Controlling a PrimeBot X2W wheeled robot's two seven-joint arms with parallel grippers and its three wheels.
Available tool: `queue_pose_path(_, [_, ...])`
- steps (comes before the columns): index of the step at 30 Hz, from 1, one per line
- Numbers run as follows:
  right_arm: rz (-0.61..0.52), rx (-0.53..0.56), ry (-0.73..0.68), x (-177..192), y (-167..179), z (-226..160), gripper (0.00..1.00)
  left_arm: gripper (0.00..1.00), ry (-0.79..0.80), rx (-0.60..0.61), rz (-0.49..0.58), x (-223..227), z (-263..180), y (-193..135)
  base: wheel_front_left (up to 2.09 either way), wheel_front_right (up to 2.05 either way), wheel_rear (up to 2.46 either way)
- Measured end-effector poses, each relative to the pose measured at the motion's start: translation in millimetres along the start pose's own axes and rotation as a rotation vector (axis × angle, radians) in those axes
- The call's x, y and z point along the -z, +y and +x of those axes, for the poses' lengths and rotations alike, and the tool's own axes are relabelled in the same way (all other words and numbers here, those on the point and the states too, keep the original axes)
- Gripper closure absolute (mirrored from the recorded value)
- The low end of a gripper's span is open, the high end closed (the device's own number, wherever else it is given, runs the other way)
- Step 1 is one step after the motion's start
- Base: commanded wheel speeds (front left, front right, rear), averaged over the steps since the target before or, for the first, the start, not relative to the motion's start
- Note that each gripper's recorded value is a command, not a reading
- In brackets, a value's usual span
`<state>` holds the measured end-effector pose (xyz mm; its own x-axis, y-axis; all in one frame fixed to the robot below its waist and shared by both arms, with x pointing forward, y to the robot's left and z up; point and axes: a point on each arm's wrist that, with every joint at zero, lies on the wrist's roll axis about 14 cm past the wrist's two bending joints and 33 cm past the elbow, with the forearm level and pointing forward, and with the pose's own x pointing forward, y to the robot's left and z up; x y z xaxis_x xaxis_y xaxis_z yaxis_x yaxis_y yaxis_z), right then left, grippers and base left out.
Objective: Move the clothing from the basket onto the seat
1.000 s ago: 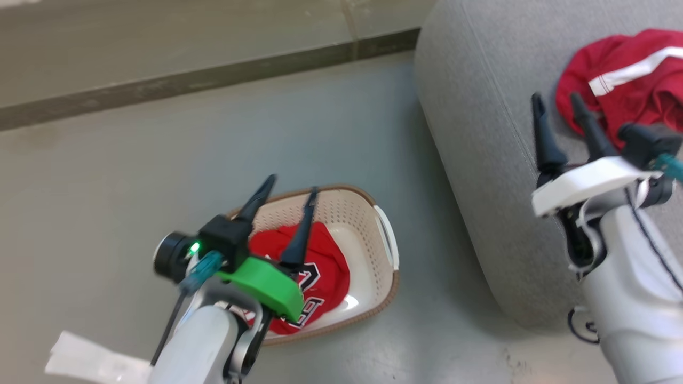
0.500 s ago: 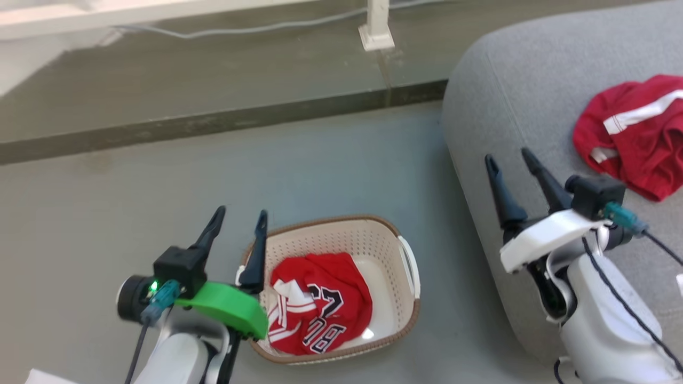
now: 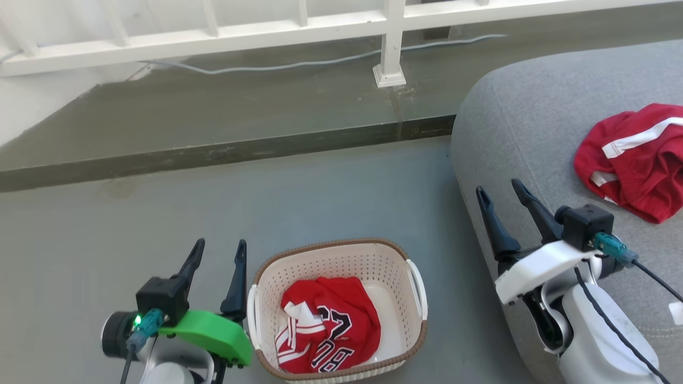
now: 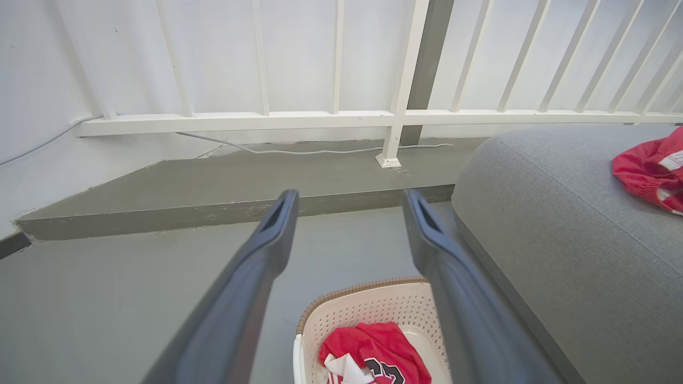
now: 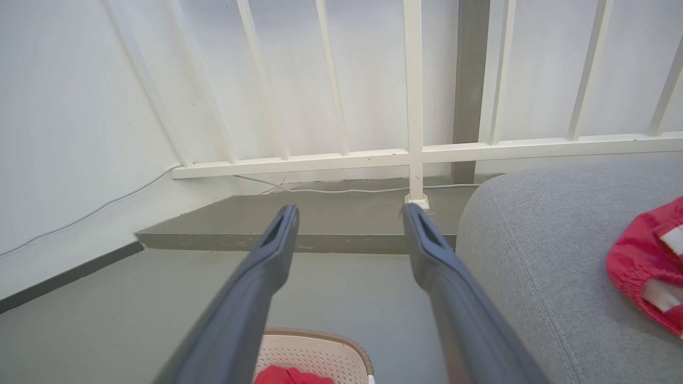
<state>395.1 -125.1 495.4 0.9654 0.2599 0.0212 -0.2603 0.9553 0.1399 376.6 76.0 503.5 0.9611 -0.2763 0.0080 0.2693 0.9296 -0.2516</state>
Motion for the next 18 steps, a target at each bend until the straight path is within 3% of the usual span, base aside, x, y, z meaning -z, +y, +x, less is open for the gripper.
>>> queue_pose_path(18, [0.002, 0.054, 0.005, 0, -4, -21, 0.0, 0.0, -0.011, -0.064, -0.011, -2, -18, 14, 0.0, 0.0, 0.0])
